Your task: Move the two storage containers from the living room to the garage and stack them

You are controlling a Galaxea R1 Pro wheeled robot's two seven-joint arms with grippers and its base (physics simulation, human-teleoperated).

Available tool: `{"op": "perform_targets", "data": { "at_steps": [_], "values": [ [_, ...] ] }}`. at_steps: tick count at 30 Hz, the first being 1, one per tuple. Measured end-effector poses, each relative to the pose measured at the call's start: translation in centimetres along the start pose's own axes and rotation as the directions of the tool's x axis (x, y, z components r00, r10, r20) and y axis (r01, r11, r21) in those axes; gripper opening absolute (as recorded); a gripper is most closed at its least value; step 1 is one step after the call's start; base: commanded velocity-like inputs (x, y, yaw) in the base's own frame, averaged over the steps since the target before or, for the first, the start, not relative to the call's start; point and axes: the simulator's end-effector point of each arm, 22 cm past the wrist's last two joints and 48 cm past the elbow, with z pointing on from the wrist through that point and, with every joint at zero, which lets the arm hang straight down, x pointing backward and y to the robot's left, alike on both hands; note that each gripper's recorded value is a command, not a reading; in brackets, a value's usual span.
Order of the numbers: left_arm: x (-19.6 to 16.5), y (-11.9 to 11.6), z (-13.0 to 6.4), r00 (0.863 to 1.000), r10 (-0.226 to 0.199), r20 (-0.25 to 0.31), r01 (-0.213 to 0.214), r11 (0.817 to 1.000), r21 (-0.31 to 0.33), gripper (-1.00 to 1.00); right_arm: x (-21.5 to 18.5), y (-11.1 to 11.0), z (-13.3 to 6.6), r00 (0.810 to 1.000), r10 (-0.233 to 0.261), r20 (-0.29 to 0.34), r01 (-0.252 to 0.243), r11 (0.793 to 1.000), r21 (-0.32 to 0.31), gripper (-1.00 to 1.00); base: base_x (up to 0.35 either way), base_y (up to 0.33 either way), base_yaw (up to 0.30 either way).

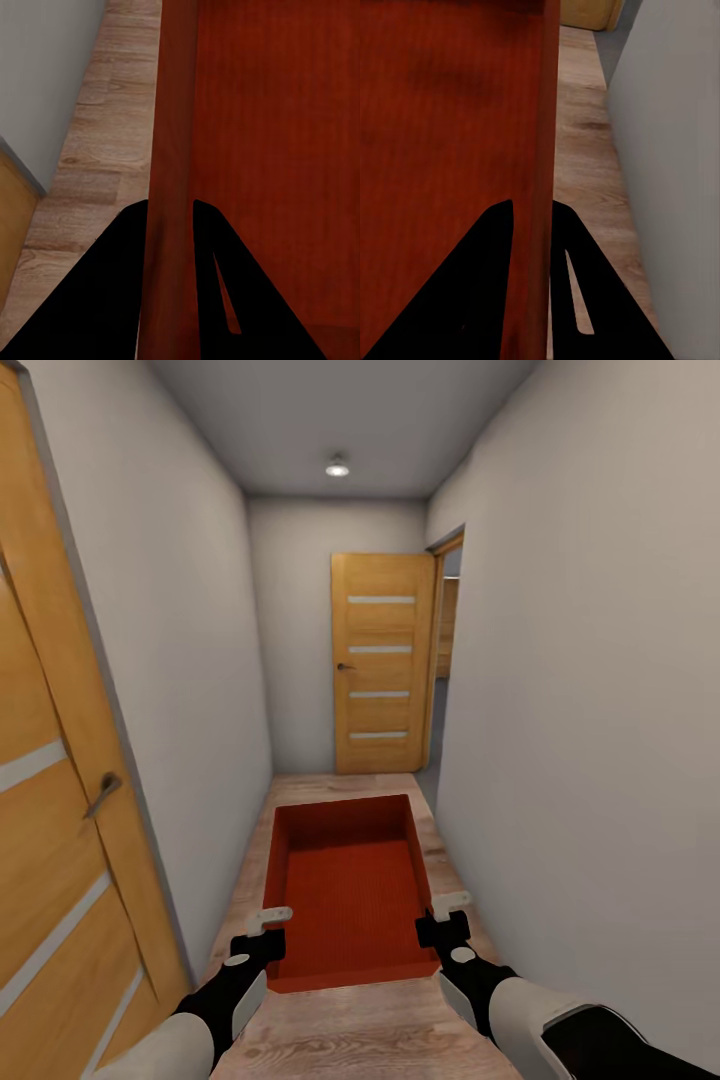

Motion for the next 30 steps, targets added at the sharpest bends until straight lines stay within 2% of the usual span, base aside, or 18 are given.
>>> {"op": "perform_targets", "data": {
  "at_steps": [11, 19, 30],
  "values": [
    [0.01, -0.05, -0.01, 1.0, 0.0, 0.0, 0.0, 1.0, -0.001, -1.0, 0.02, -0.05, 0.0, 1.0, 0.0, 0.0, 0.0, 1.0, 0.0, -1.0, 0.322, 0.0, 0.004],
    [0.0, -0.04, -0.01, 1.0, -0.001, 0.0, 0.001, 1.0, -0.001, -1.0, -0.04, -0.04, 0.02, 1.0, -0.001, 0.0, 0.001, 1.0, -0.001, -1.0, 0.322, 0.0, 0.166],
    [0.0, -0.02, -0.01, 1.0, 0.001, 0.0, -0.001, 1.0, 0.0, -1.0, 0.04, -0.02, -0.01, 1.0, 0.001, 0.0, -0.001, 1.0, 0.0, -1.0, 0.322, 0.0, 0.016]
  ]
}}
